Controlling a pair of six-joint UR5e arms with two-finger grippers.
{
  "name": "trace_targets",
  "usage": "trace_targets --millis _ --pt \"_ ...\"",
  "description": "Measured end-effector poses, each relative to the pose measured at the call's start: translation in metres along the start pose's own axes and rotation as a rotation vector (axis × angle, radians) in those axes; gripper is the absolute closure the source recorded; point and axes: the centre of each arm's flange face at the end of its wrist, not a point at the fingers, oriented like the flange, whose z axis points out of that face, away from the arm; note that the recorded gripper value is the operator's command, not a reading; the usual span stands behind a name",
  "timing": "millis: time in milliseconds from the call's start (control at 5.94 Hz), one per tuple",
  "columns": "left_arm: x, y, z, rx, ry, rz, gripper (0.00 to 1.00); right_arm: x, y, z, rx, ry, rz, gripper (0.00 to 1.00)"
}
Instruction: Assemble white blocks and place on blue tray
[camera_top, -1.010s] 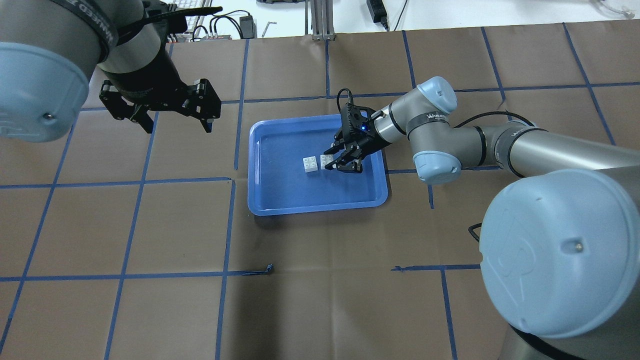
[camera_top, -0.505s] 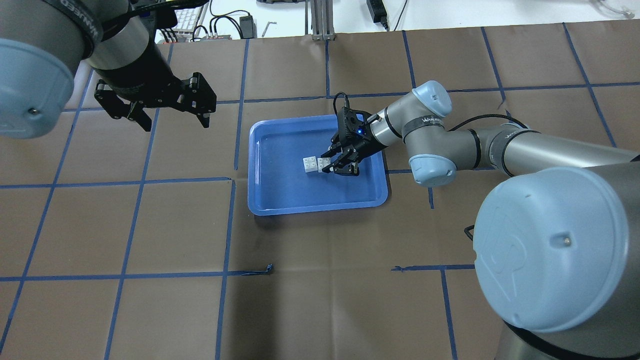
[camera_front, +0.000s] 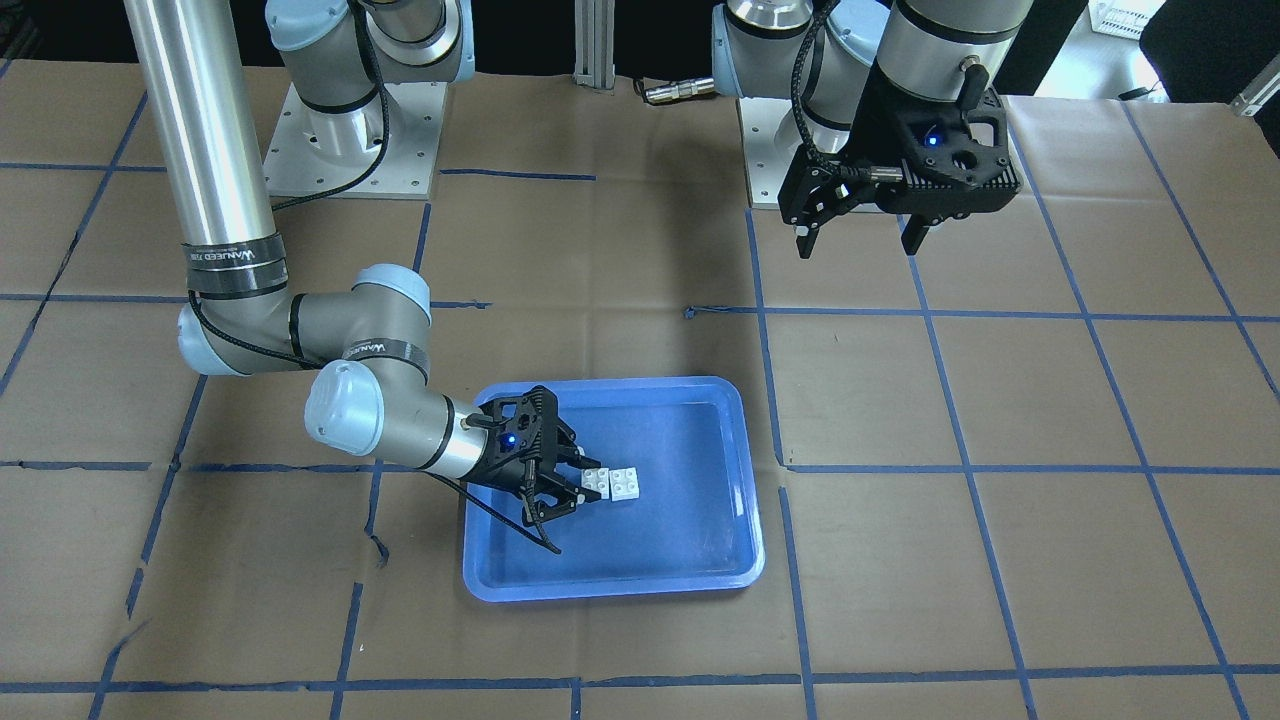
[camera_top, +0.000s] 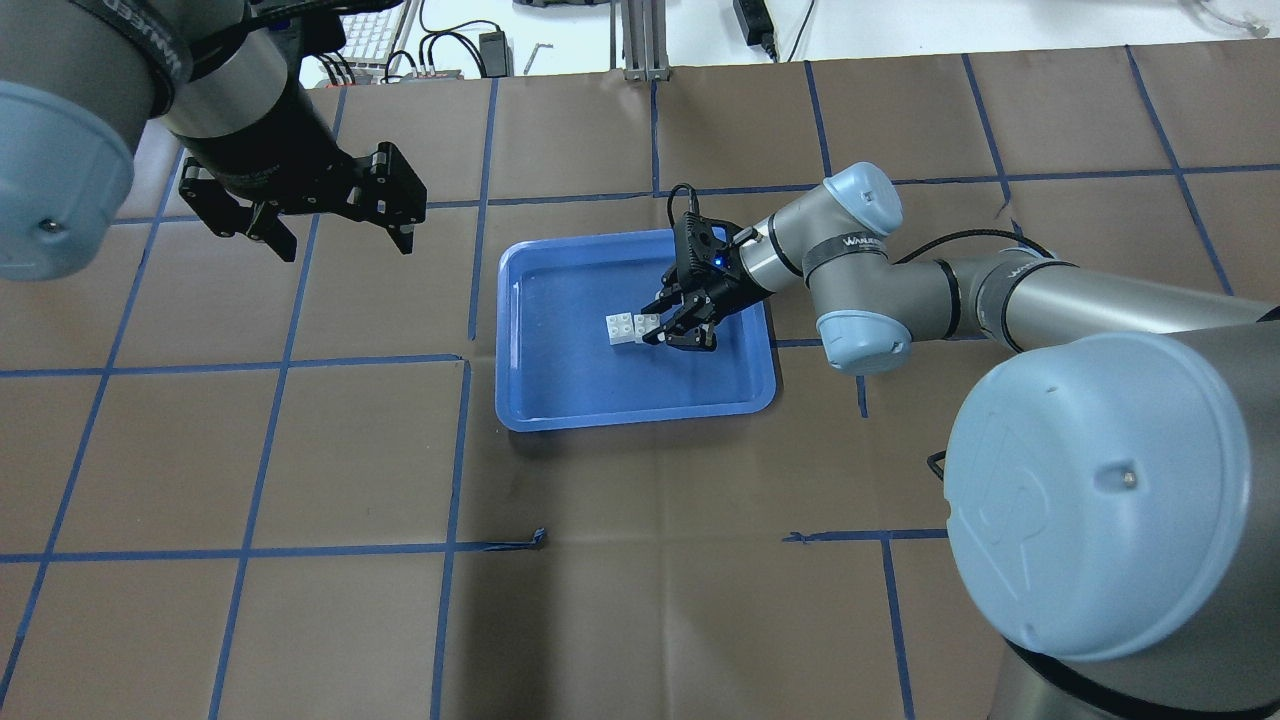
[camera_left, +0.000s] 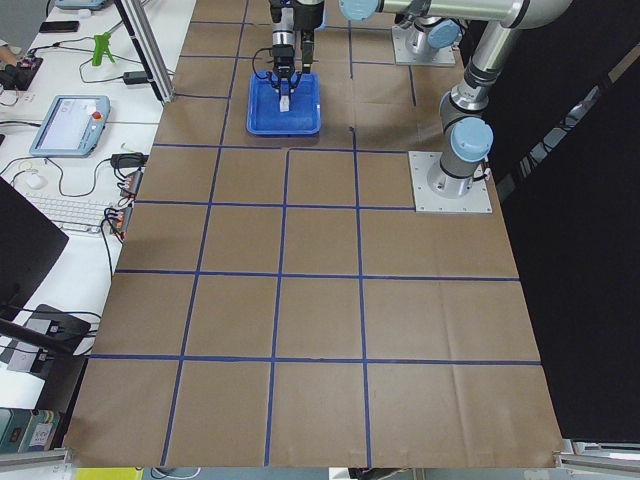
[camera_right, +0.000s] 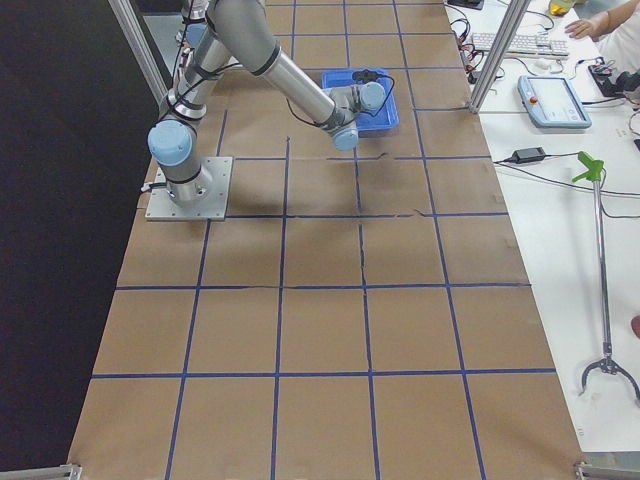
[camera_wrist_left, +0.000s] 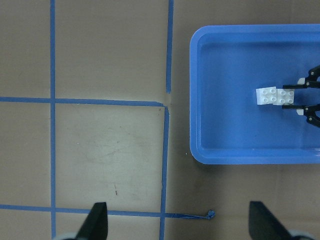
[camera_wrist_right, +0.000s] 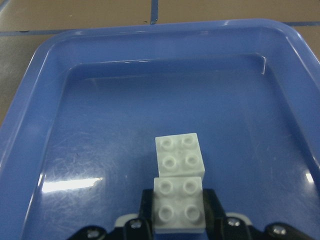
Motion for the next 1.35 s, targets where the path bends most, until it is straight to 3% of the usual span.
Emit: trace_targets --millis 1347 --pt "-0.0016 0.0005 -0.0001 -0.006 -0.001 -0.003 0.00 0.0013 -0.0019 0.0000 0.005 0.002 0.041 0.78"
